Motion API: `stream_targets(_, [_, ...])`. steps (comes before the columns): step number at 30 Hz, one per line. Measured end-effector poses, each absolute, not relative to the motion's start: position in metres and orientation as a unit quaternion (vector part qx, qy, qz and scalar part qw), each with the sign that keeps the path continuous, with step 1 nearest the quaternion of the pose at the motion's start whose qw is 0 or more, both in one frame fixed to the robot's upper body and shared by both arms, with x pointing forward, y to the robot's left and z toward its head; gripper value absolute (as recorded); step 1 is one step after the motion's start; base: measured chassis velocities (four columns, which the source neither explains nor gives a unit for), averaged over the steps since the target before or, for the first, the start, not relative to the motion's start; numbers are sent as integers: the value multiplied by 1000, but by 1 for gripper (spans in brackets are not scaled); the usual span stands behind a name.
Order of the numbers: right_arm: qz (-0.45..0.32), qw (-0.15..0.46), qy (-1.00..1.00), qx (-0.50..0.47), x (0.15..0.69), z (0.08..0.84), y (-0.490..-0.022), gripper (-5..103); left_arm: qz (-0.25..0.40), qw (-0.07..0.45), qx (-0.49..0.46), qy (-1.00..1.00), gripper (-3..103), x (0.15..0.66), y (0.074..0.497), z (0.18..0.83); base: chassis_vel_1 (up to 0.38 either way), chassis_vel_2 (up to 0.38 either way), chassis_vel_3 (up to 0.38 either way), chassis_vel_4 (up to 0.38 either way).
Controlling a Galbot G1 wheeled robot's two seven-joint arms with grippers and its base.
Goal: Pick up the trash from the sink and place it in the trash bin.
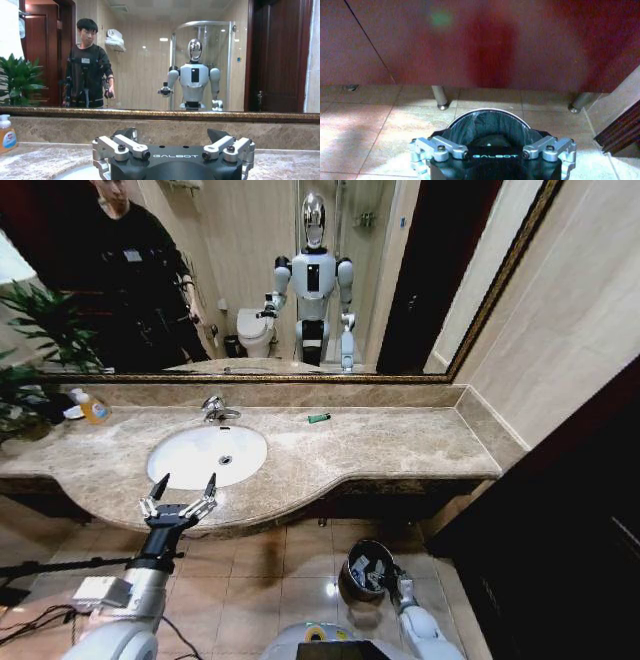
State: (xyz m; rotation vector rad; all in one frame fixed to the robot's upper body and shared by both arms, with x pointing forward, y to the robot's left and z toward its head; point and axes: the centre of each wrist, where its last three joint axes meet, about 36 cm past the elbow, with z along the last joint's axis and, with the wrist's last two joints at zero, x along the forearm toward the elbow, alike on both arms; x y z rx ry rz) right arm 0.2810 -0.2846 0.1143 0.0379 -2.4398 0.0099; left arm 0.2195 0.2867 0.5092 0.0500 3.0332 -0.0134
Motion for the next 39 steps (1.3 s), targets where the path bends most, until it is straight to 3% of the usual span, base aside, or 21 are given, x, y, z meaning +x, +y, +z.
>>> stream_targets(10, [-10,269,-963,27,270,177,-289,100,-4,54,16,998,100,219,287,509,0,0,0,0])
stream_targets(21, [-27,134,-987,79,247,318,-270,100,-4,54,16,998,100,219,287,509,0,0,0,0])
stream_targets(26, [-29,102,-990,95,250,356,-260,100,-4,54,16,998,100,219,287,509,0,0,0,0])
stream_targets(33, [-40,22,-990,133,292,450,-232,100,-4,54,16,998,100,219,287,509,0,0,0,0])
stream_targets(39, [-36,14,-986,160,333,474,-231,100,-4,54,16,998,100,219,287,509,0,0,0,0])
